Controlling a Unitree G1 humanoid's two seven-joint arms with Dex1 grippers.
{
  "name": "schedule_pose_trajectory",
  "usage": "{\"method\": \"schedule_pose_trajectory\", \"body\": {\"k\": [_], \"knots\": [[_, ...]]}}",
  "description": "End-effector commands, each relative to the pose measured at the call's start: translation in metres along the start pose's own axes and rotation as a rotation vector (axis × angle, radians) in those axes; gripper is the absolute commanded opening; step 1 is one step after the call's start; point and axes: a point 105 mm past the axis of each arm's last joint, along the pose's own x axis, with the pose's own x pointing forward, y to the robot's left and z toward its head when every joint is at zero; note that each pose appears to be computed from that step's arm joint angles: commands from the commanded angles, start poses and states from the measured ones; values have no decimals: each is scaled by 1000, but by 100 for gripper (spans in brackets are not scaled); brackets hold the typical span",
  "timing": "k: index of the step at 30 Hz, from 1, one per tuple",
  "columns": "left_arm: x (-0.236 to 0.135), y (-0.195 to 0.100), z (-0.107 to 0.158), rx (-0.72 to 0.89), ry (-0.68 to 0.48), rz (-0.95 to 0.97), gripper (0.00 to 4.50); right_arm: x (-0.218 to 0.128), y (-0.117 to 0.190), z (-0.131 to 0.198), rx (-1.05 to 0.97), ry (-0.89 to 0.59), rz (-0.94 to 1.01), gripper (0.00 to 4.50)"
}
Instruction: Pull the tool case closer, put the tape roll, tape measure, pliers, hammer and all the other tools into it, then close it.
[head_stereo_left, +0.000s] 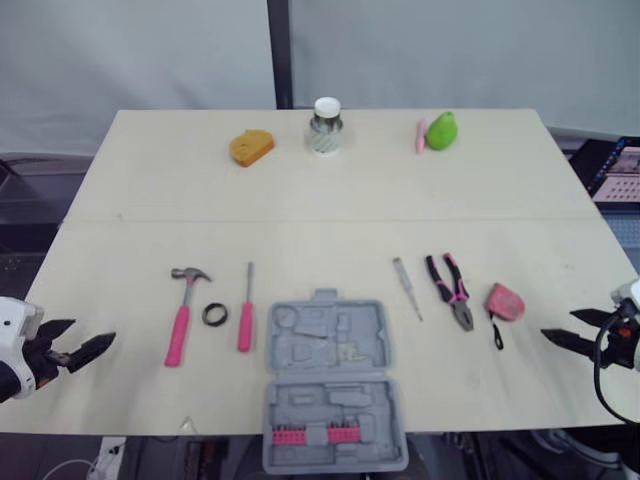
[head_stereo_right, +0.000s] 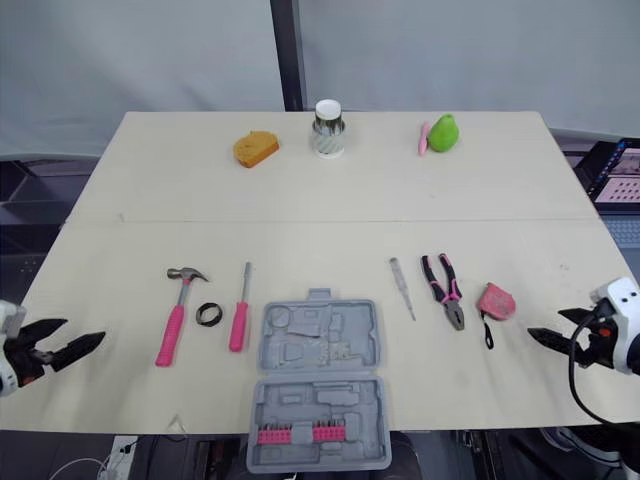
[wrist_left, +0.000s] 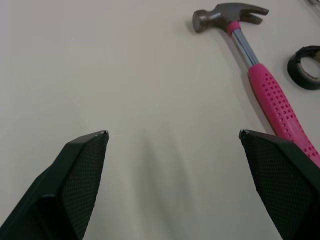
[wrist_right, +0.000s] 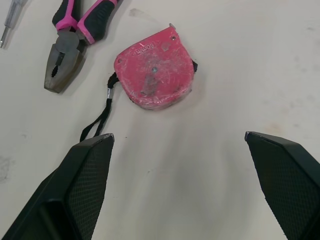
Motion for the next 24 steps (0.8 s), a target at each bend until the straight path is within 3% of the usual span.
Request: {"method": "schedule_pose_trajectory", "body": {"k": [1,6,12,15,19,24], "knots": [[12,-28,21,100,-64,-108,450,8,31,53,0,-189,131,444],[32,-84,37,315,-45,-420,450,36,163,117,-235,-266,580,444],[56,-96,35,501,-24,-566,450,38,262,136,-450,-313,904,444],[68,-96,37,555,-34,-594,363,40,280,133,-524,-312,948,450],[78,-90,37,583,-28,-593,172,49,283,136,-579,-329,893,450],[87,-89,33,616,-2,-625,172,56,291,141,-585,-359,868,450]]}}
